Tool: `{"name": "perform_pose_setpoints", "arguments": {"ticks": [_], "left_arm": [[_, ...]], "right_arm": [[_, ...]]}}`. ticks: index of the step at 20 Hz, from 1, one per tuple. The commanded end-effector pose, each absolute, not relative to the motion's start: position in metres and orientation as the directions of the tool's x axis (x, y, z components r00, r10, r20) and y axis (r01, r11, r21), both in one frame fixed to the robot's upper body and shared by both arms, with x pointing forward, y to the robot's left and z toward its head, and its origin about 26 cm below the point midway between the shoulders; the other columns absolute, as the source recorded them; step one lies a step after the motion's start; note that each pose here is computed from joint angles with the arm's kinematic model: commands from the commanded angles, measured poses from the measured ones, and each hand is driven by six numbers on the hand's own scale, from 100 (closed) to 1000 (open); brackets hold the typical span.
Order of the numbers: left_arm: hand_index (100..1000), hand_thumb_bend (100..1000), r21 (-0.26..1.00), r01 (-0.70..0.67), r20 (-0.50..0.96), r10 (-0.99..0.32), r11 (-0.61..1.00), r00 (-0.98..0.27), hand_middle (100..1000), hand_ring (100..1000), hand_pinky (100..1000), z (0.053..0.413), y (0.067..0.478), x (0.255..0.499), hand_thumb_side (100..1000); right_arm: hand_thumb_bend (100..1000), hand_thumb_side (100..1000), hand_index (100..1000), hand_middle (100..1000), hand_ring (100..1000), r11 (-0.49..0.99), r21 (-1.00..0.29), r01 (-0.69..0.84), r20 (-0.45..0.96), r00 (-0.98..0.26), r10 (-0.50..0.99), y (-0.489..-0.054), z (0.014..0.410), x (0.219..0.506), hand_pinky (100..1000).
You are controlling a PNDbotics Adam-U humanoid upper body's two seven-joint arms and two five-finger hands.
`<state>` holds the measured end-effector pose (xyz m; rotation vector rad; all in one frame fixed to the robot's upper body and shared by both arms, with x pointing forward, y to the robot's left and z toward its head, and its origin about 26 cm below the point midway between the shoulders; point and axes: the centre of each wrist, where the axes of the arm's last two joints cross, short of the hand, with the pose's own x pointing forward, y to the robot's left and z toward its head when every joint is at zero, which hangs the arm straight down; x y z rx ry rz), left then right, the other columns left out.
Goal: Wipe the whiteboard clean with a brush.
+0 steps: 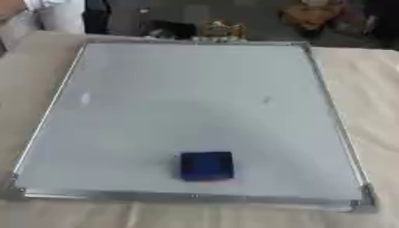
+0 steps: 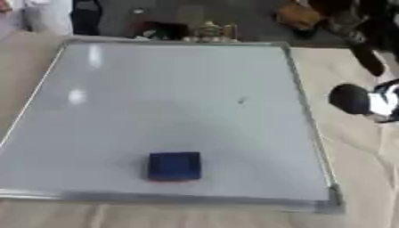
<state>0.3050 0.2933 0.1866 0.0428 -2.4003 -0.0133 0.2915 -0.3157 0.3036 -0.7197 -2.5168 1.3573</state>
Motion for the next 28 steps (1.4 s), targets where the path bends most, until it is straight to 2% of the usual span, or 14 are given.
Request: {"name": "perform_pose_setpoints", "arguments": {"ticks": [1, 8, 9, 14, 16, 19, 23, 28], "left_arm": [[496, 325, 0.043, -0.015, 0.662, -0.04, 0.999, -0.749, 459, 376, 476, 0.193, 0.294, 0.305, 864], [496, 321, 0.047, 0.0, 0.674, -0.032, 0.999, -0.738, 460, 376, 476, 0.19, 0.292, 0.304, 864], [496, 320, 0.047, 0.002, 0.675, -0.031, 0.999, -0.737, 460, 376, 476, 0.19, 0.292, 0.304, 864], [495, 318, 0.048, 0.007, 0.68, -0.028, 0.999, -0.733, 460, 376, 476, 0.189, 0.292, 0.304, 864], [495, 317, 0.049, 0.008, 0.683, -0.027, 0.999, -0.73, 460, 376, 476, 0.188, 0.292, 0.304, 864], [494, 316, 0.049, 0.008, 0.685, -0.028, 0.999, -0.728, 459, 376, 476, 0.188, 0.292, 0.304, 866], [491, 315, 0.049, 0.006, 0.686, -0.029, 0.999, -0.727, 459, 375, 476, 0.187, 0.292, 0.303, 864], [491, 311, 0.051, 0.005, 0.688, -0.031, 0.999, -0.725, 459, 374, 476, 0.187, 0.293, 0.303, 864]], "right_arm": [[728, 756, 100, 761, 817, 0.359, -0.869, 0.34, -0.141, -0.866, 0.479, -0.307, 0.314, 0.288, 762], [779, 675, 100, 733, 782, 0.269, -0.913, 0.308, -0.171, -0.885, 0.432, -0.281, 0.315, 0.293, 757], [763, 709, 100, 730, 777, 0.259, -0.917, 0.304, -0.173, -0.887, 0.429, -0.278, 0.316, 0.294, 756], [757, 690, 100, 717, 750, 0.226, -0.935, 0.272, -0.161, -0.897, 0.411, -0.259, 0.318, 0.297, 747], [739, 659, 100, 725, 738, 0.218, -0.942, 0.255, -0.153, -0.905, 0.397, -0.25, 0.318, 0.298, 743], [715, 557, 100, 744, 728, 0.206, -0.953, 0.224, -0.132, -0.914, 0.382, -0.235, 0.316, 0.299, 734], [691, 522, 100, 730, 710, 0.178, -0.968, 0.175, -0.099, -0.923, 0.371, -0.218, 0.311, 0.3, 707], [691, 496, 100, 697, 761, 0.145, -0.981, 0.132, -0.066, -0.918, 0.39, -0.205, 0.31, 0.3, 697]]}}
